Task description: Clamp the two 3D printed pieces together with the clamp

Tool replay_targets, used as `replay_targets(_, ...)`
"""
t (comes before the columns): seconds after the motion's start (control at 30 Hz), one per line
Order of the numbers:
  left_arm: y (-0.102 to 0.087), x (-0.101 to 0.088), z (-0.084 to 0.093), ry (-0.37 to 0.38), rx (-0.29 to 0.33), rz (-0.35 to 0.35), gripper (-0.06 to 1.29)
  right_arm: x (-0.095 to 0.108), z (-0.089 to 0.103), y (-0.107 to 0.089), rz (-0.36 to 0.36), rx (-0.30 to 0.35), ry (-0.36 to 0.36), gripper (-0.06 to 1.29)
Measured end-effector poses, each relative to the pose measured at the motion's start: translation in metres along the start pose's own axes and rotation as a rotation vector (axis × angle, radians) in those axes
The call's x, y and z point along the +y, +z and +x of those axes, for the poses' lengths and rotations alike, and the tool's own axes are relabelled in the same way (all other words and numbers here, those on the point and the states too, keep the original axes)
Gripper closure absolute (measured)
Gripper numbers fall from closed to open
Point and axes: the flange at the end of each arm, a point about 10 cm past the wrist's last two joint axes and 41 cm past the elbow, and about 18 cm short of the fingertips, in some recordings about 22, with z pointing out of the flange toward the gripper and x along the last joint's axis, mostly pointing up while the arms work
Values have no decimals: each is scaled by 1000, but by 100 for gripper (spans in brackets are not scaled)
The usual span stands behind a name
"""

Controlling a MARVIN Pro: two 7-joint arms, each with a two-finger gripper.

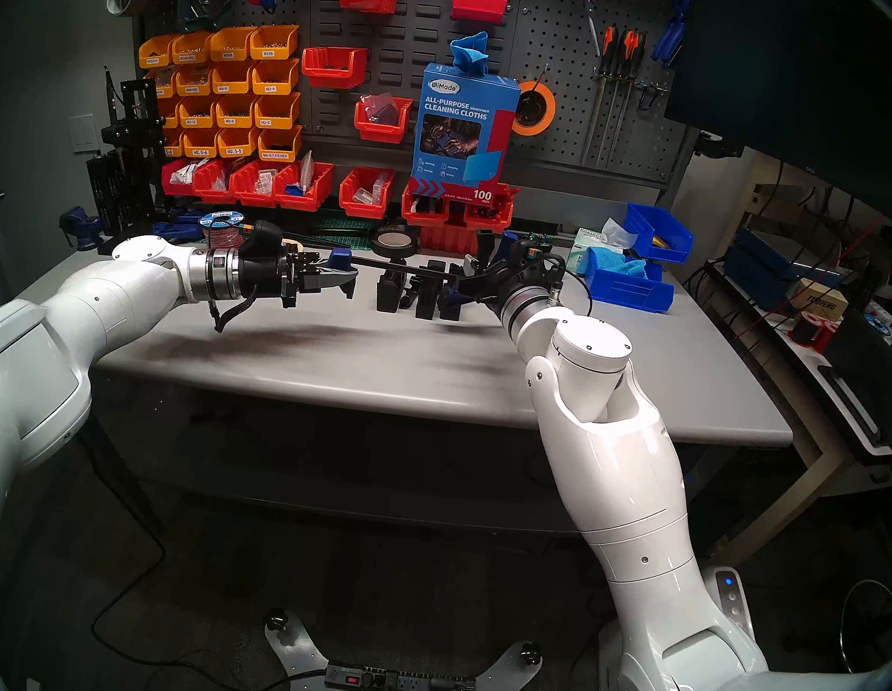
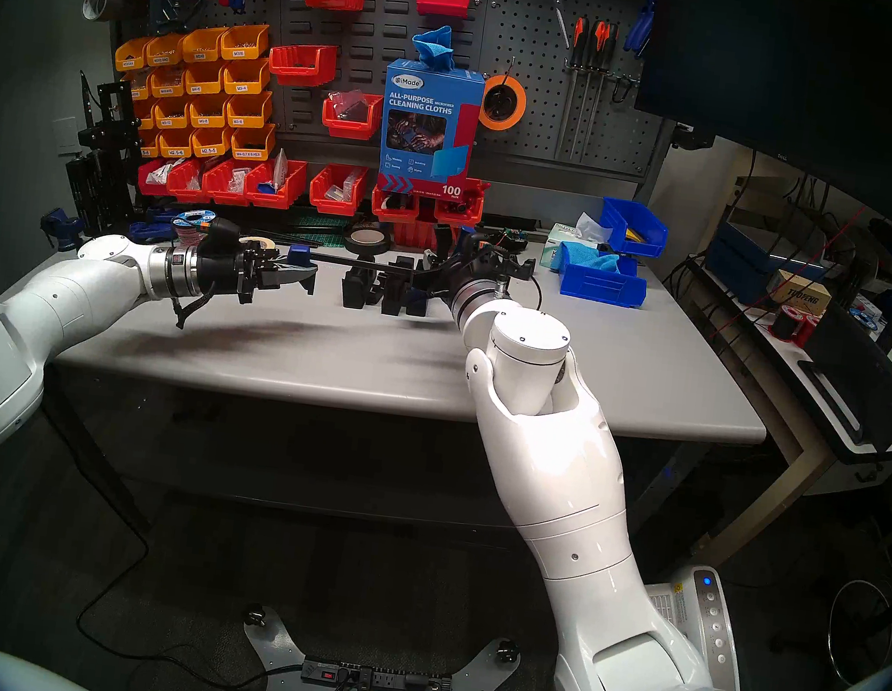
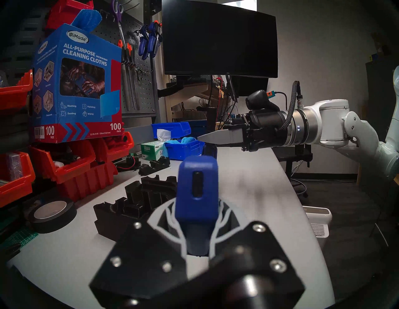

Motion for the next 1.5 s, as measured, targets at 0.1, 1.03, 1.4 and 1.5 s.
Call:
replay_targets(0.1,0,0,0,0,1,2,114,2,0,1,-3,1,-2,68)
replay_targets(1.03,15,-12,-4,60,13,81,116,16,5,2,-57,18,-30,68)
replay_targets(1.4,20,-14,-8,66,5,107,116,16,5,5,-68,18,-37,68)
replay_targets(1.5,19,-15,-8,67,2,113,116,15,5,6,-65,16,-38,68)
